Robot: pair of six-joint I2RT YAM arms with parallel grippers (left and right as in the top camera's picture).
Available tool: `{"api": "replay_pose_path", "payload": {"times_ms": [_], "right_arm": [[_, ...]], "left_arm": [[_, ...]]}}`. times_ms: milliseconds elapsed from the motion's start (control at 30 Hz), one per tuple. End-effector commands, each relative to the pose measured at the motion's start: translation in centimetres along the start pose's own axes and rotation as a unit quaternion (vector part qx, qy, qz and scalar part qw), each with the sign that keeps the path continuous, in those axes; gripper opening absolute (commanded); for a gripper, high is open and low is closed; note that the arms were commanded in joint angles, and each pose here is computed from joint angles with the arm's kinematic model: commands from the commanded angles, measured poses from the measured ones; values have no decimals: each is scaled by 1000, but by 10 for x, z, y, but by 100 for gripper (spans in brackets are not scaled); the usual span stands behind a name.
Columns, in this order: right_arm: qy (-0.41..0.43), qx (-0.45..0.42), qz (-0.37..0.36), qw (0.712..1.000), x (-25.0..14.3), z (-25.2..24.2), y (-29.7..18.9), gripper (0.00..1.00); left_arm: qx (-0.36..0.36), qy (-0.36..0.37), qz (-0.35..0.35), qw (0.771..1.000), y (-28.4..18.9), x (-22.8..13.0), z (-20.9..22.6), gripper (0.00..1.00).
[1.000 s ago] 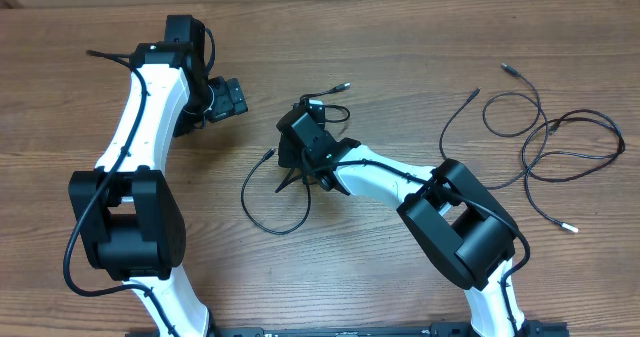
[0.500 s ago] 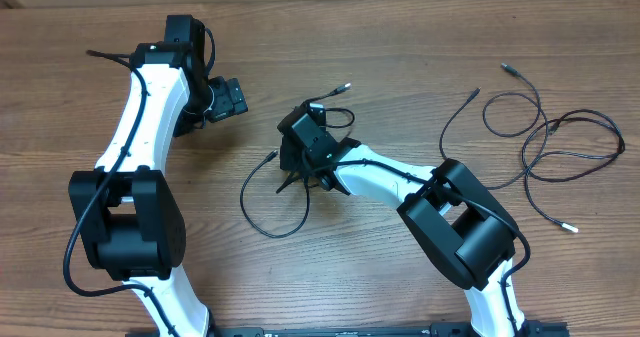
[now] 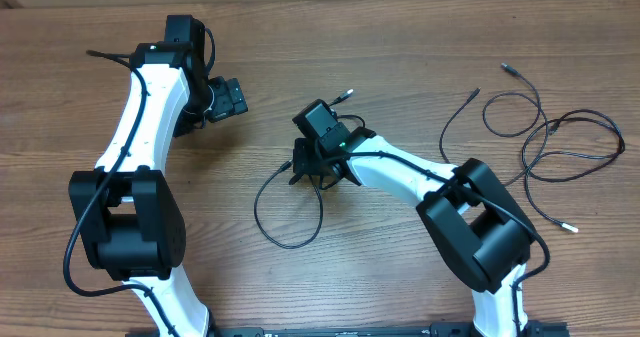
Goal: Untangle cables
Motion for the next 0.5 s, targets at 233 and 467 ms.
{"api": "replay_pose_path", "payload": {"times_ms": [233, 467], "right_arm": [[-19, 124, 47, 991, 29, 24, -83, 4], [-17, 252, 60, 966, 94, 37, -154, 4]], "left_arm": [[4, 9, -5, 1000, -2, 2, -2, 100], [4, 8, -5, 1000, -2, 2, -1, 100]]}}
Point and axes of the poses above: each gripper's point midway between its finger pads, its own y axis out along the fingers, its own z axis along the line the jaws close on, x = y × z, the point moved 9 cm from there along -y, back along the fingers, and after that the axes turned 15 degrees about y, right-handed, at the moved point
